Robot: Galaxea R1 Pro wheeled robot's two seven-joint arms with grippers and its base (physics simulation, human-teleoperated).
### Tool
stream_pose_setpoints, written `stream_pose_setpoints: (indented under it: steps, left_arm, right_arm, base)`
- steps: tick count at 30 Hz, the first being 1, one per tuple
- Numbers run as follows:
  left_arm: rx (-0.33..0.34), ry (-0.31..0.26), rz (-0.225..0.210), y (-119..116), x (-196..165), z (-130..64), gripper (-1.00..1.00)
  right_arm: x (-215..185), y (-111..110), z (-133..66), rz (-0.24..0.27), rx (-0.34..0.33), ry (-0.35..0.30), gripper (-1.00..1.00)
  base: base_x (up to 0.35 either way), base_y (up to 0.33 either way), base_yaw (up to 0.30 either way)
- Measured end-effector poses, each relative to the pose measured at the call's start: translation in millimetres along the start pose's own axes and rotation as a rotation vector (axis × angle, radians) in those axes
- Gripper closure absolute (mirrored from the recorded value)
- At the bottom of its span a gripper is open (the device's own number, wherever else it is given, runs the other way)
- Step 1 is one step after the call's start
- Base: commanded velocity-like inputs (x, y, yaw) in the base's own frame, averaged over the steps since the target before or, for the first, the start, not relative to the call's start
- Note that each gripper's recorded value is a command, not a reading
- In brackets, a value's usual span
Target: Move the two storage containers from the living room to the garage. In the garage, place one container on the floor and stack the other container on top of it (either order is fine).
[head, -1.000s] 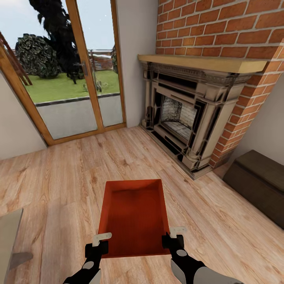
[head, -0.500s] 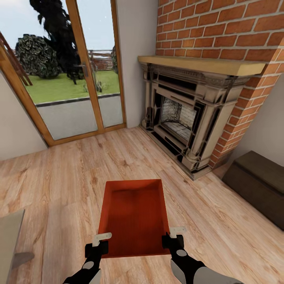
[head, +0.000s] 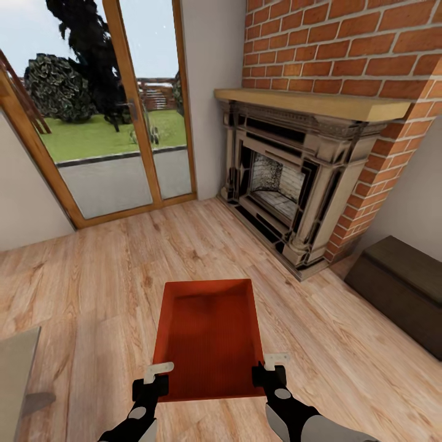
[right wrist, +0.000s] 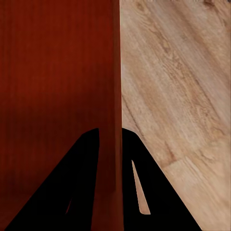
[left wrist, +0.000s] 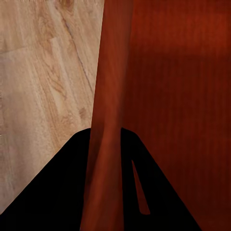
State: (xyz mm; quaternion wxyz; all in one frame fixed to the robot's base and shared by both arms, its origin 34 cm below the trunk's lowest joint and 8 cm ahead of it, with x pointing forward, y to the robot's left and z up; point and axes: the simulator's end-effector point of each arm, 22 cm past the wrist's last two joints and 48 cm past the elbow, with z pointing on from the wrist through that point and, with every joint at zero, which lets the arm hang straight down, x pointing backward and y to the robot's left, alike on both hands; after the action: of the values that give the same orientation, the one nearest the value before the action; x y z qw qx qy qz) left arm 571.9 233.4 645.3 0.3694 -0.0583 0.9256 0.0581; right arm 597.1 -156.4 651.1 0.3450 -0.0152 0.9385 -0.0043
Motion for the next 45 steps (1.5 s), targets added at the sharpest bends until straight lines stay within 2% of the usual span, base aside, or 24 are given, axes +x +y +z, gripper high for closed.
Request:
stream_pose_setpoints:
  steps: [7, 28, 45]
  left_arm:
    - [0.0, -0.002, 0.0, 0.9, -4.2, -6.5, 1.0]
    - [0.001, -0.032, -0.004, 0.5, -20.1, -9.9, 1.0]
    - [0.003, -0.057, -0.008, 0.2, -33.9, -13.3, 1.0]
  right_arm:
    - [-3.6, 0.1, -6.9, 0.001, 0.0, -0.002, 1.0]
    - [-19.4, -0.1, -12.0, 0.001, 0.002, -0.032, 1.0]
    - [-33.4, -0.5, -16.7, 0.001, 0.003, -0.058, 1.0]
  base:
    - [0.0, 0.0, -0.008]
    - [0.0, 0.0, -0.07]
    - [0.0, 0.0, -0.006]
